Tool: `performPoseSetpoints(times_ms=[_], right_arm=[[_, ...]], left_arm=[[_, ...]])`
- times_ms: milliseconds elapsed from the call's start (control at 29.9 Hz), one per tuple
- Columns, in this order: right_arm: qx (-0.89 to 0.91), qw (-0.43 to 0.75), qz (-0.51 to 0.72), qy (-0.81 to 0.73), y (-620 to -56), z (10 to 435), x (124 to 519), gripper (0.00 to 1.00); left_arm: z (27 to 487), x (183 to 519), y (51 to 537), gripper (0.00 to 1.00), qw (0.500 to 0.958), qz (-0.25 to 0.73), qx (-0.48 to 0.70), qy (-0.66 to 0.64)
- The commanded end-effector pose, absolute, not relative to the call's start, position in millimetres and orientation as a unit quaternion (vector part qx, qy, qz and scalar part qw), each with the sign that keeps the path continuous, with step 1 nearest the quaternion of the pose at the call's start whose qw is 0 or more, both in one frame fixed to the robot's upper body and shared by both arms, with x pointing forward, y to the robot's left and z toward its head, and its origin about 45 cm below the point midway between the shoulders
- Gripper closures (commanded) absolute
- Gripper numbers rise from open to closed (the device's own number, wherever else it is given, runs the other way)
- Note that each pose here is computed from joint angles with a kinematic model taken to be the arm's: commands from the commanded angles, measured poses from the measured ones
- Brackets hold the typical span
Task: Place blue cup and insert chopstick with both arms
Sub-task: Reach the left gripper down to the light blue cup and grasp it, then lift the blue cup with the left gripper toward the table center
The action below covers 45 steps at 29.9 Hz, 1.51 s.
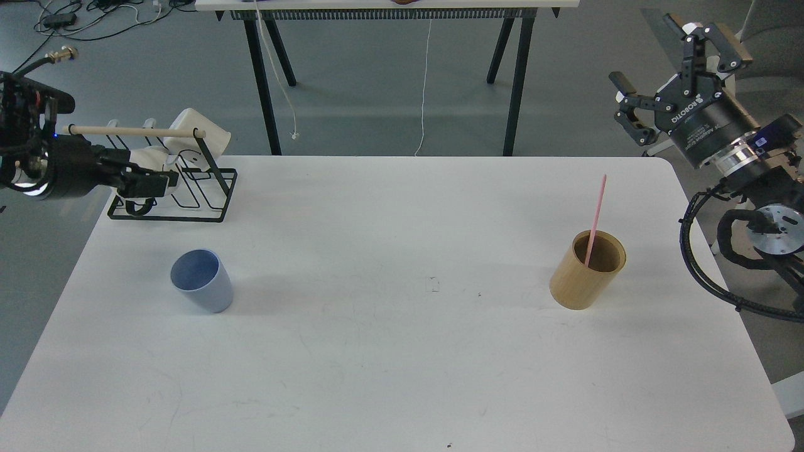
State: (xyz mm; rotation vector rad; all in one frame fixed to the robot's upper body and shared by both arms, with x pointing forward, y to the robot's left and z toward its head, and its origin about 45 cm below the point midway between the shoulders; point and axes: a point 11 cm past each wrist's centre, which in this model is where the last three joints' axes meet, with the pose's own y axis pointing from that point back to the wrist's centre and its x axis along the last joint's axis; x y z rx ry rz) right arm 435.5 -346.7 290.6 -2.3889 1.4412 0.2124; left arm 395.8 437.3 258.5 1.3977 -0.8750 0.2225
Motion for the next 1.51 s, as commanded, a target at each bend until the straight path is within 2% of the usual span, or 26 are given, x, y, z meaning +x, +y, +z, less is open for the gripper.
performPoseSetpoints(times_ms=[0, 201, 569, 669, 803, 970, 1104, 1138, 1271, 1305, 1472], right_arm=[[-0.840, 0.168, 0.071, 0.512, -352.2, 292.0, 434.8, 0.06], [-0.839, 0.166, 0.070, 0.514, -354.4, 292.2, 434.7, 0.06], [-0.840, 0.165, 0.072, 0.513, -353.2, 290.5, 434.2, 0.06], [-0.839, 0.164, 0.072, 0.513, -353.7, 289.6, 433.5, 0.06], [-0.838, 0.163, 0.073, 0.515, -355.4, 288.8, 433.0, 0.06], [-0.838, 0.161, 0.069, 0.517, -359.6, 291.1, 432.2, 0.06], [-0.837, 0.160, 0.072, 0.518, -360.4, 288.5, 431.1, 0.06], [-0.837, 0.160, 0.071, 0.518, -360.5, 288.8, 430.9, 0.06], [-0.837, 0.160, 0.073, 0.518, -360.1, 287.9, 430.7, 0.06], [-0.837, 0.160, 0.072, 0.519, -360.8, 288.2, 430.6, 0.06], [-0.837, 0.159, 0.072, 0.519, -361.3, 287.3, 430.4, 0.06]], left_arm=[[231.6, 379.3, 444.3, 0.02, 0.676, 0.072, 0.635, -0.367], [195.2, 359.3, 439.0, 0.02, 0.697, 0.049, 0.630, -0.339], [182.2, 354.8, 429.0, 0.05, 0.709, 0.041, 0.620, -0.333], [176.4, 351.8, 426.7, 0.10, 0.713, 0.037, 0.618, -0.329], [162.0, 346.9, 416.3, 0.32, 0.723, 0.028, 0.610, -0.324], [160.4, 347.3, 416.4, 0.45, 0.723, 0.029, 0.611, -0.322], [160.2, 346.9, 418.6, 0.52, 0.722, 0.029, 0.613, -0.320], [160.5, 346.8, 419.3, 0.57, 0.722, 0.029, 0.613, -0.319], [159.7, 344.6, 421.4, 0.97, 0.721, 0.027, 0.616, -0.318], [159.9, 343.9, 422.4, 1.00, 0.720, 0.027, 0.616, -0.317], [165.9, 346.7, 419.1, 1.00, 0.724, 0.035, 0.609, -0.323]])
